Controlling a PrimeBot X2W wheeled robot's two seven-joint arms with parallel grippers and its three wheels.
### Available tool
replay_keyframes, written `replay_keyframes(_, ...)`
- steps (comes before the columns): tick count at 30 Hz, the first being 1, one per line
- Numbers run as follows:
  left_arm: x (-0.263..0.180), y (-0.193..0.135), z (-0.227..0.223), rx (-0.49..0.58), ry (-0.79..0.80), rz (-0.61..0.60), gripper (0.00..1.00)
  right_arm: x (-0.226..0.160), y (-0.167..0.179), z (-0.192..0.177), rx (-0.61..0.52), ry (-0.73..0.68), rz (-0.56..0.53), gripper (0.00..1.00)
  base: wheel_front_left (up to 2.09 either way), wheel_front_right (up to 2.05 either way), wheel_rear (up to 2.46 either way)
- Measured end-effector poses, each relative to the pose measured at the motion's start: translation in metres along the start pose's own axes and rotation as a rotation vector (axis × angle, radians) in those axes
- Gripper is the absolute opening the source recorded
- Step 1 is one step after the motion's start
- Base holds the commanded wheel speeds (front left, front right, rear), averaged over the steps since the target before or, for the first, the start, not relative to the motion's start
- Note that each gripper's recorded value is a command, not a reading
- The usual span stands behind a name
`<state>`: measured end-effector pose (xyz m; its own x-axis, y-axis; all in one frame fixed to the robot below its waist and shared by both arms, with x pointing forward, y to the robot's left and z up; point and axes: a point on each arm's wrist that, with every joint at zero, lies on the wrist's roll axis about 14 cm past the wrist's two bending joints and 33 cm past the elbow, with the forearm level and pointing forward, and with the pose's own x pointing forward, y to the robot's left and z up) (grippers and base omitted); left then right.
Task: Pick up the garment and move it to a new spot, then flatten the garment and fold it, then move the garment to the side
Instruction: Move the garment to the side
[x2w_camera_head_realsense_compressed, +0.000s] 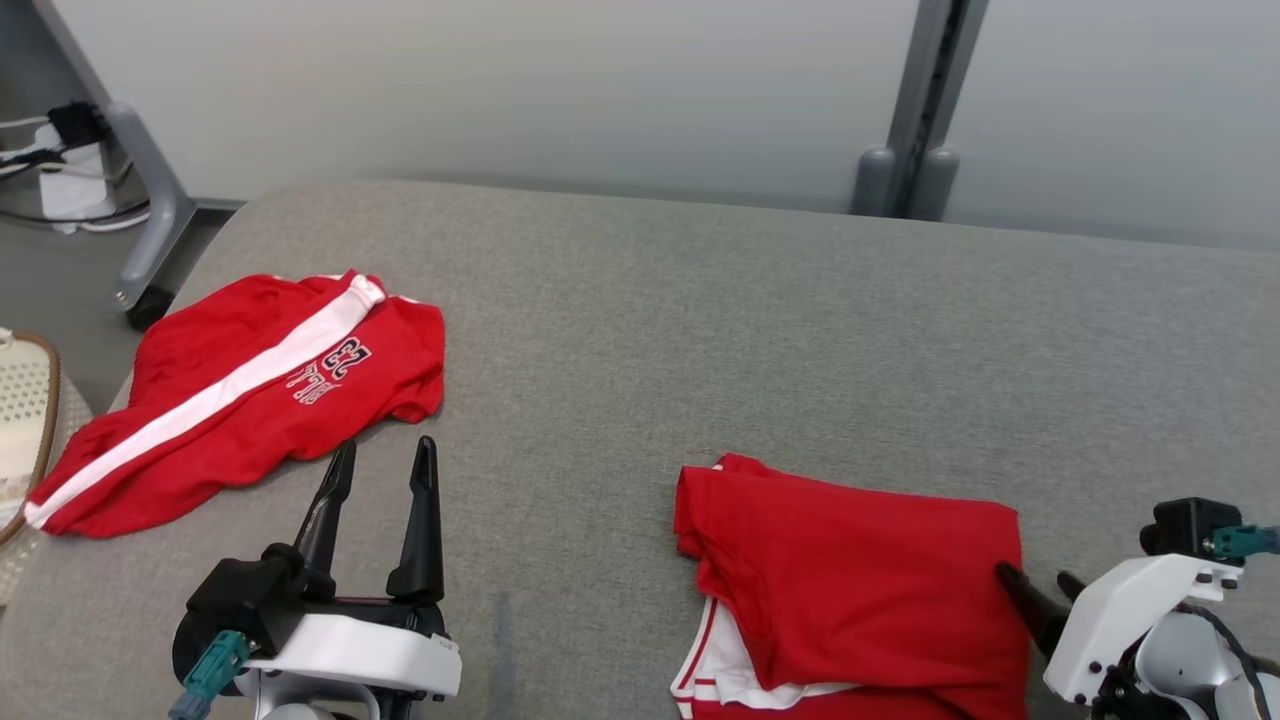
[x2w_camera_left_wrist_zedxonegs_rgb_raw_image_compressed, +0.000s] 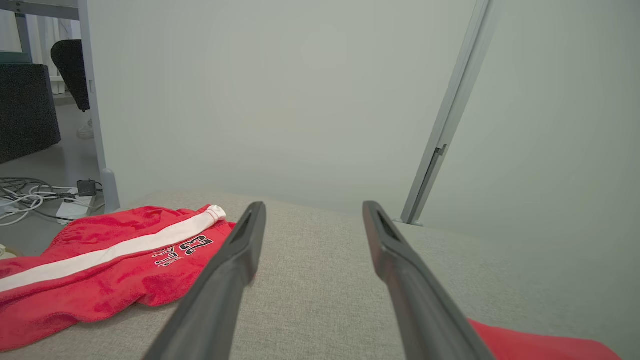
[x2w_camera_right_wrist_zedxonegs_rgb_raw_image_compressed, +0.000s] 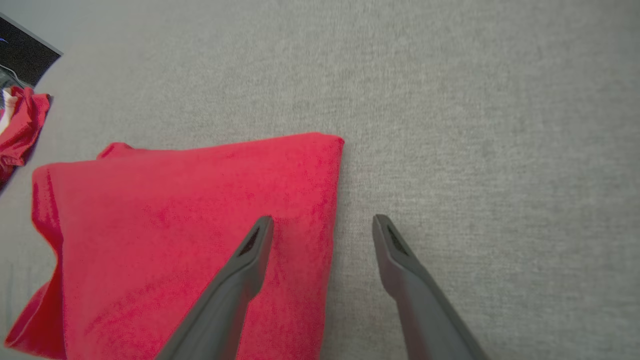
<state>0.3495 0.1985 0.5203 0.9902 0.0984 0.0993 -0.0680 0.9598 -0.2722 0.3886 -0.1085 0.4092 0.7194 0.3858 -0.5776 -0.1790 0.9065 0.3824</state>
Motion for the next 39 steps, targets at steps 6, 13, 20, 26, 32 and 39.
replay_keyframes(6, -0.001, 0.009, -0.003, 0.003, 0.01, 0.03, 1.0, 0.015, 0.008, -0.032, 0.088, 0.178, 0.03, 1.0, 0.0, 0.0, 0.0)
replay_keyframes(13, -0.002, 0.012, -0.004, 0.002, 0.012, 0.042, 1.0, 0.02, 0.016, -0.036, 0.116, 0.201, 0.05, 1.0, 0.0, 0.0, 0.0)
replay_keyframes(20, -0.001, 0.009, -0.003, 0.001, 0.009, 0.03, 1.0, 0.017, 0.02, -0.036, 0.132, 0.177, 0.059, 0.0, 0.0, 0.0, 0.0)
replay_keyframes(26, 0.005, -0.01, -0.005, -0.006, 0.011, -0.036, 1.0, 0.008, 0.016, -0.012, 0.121, 0.058, 0.054, 0.0, 0.0, 0.0, 0.0)
replay_keyframes(32, 0.017, -0.051, -0.011, -0.023, 0.022, -0.166, 1.0, -0.008, 0.001, 0.017, 0.073, -0.054, 0.026, 0.0, 0.0, 0.0, 0.0)
replay_keyframes(39, 0.038, -0.118, -0.02, -0.043, 0.042, -0.369, 1.0, -0.028, -0.027, 0.059, -0.047, -0.147, -0.045, 0.0, 0.0, 0.0, 0.0)
